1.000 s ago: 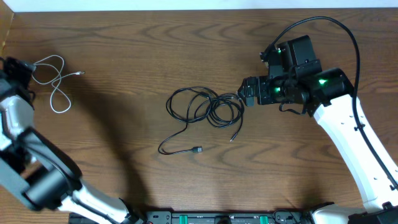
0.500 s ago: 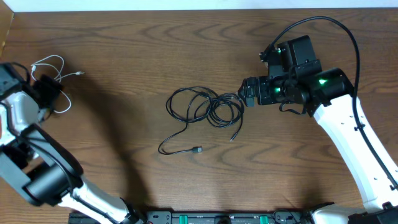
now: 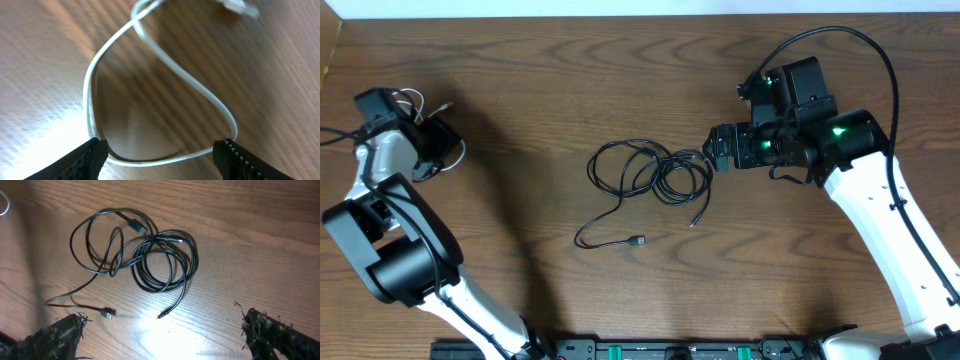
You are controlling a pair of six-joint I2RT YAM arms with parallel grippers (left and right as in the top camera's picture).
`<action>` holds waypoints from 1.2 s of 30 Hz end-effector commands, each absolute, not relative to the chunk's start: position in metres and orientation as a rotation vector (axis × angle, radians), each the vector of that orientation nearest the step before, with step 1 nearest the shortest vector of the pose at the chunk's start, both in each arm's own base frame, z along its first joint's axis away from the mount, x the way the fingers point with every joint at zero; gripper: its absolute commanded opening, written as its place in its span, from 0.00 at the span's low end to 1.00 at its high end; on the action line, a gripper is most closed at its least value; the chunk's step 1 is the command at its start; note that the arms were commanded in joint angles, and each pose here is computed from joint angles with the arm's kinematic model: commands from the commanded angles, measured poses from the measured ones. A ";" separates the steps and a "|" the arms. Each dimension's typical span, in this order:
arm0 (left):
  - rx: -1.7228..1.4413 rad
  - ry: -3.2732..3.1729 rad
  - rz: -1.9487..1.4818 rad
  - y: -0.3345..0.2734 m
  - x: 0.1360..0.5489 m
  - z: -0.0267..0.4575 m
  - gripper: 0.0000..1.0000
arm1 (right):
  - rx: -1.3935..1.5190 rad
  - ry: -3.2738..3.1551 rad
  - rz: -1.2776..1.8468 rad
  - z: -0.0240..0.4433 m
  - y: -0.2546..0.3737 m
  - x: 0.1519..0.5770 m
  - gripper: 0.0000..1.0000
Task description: Untangle cables
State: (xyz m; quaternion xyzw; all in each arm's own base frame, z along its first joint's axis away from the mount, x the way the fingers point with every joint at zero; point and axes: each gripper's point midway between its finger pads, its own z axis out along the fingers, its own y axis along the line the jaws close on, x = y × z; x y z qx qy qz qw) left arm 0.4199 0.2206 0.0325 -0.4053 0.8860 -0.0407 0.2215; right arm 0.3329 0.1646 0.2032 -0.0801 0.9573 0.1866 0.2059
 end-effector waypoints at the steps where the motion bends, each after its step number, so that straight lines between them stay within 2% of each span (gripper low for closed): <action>1: -1.148 2.419 -0.186 0.203 0.432 0.033 0.73 | -0.244 2.671 0.509 0.201 0.165 0.334 0.99; 12: -0.947 2.312 -0.349 0.155 0.490 0.059 0.74 | -0.241 2.689 0.506 0.199 0.164 0.330 0.99; 14: -0.823 2.328 -0.310 0.152 0.496 0.068 0.74 | -0.240 2.693 0.505 0.198 0.163 0.329 0.99; 15: -0.805 2.331 -0.276 0.155 0.495 0.073 0.79 | -0.240 2.698 0.504 0.198 0.163 0.328 0.99; 21: -0.818 2.280 -0.176 0.169 0.496 0.091 0.79 | -0.240 2.696 0.504 0.198 0.163 0.329 0.99; 24: -0.745 2.240 -0.281 0.155 0.510 0.101 0.79 | -0.240 2.688 0.506 0.199 0.164 0.330 0.99; 28: -0.604 2.088 -0.532 0.120 0.542 0.141 0.80 | -0.239 2.702 0.504 0.197 0.163 0.328 0.99; 31: -0.620 2.054 -0.555 0.116 0.548 0.148 0.96 | -0.238 2.715 0.500 0.196 0.162 0.325 0.99; 36: -0.701 2.094 -0.463 0.128 0.540 0.133 0.99 | -0.238 2.723 0.498 0.195 0.161 0.323 0.99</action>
